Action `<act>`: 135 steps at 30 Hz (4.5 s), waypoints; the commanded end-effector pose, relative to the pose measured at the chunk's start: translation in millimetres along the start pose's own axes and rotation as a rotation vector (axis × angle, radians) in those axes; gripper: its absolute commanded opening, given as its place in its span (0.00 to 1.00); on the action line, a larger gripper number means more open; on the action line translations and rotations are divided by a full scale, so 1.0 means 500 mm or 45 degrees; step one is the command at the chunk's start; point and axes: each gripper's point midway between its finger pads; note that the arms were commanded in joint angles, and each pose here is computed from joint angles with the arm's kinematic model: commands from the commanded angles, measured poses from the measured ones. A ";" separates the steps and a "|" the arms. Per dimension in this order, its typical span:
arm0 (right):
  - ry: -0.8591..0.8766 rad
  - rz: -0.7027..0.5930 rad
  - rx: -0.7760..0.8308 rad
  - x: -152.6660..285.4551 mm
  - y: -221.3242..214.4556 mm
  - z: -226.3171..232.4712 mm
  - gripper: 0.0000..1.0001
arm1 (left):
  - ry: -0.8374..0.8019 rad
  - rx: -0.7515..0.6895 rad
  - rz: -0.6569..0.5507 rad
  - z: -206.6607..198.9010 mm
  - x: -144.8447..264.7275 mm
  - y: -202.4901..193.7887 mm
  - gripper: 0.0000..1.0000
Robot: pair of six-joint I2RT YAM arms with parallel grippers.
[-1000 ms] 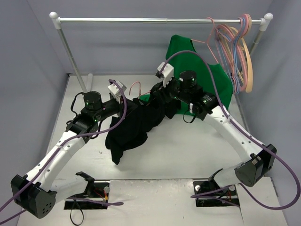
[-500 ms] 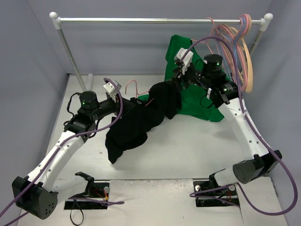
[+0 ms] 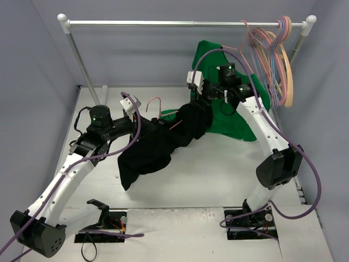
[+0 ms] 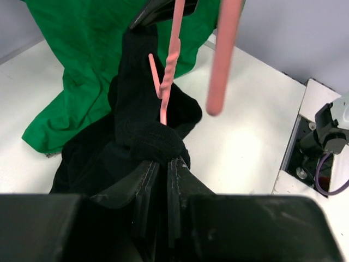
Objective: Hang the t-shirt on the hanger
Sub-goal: Place tshirt on hanger, then hang the hanger with tshirt onto the clothesline
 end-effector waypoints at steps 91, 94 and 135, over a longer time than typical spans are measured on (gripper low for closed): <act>0.104 -0.110 -0.052 0.048 0.068 0.122 0.00 | 0.222 -0.311 0.078 0.042 0.036 0.078 0.07; 0.004 -0.108 -0.067 0.076 0.080 0.100 0.00 | 0.406 -0.335 0.104 0.089 0.064 0.085 0.16; -0.690 -0.578 -0.048 0.395 0.436 -0.064 0.00 | 1.355 -0.052 -0.140 0.226 0.257 0.250 0.61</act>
Point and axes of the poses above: each gripper's point midway between its finger pads, its own x axis back along the fingers, its own z axis along the line the jaws close on, y = z × x, and after that the axes turned 2 degrees about x, right-handed
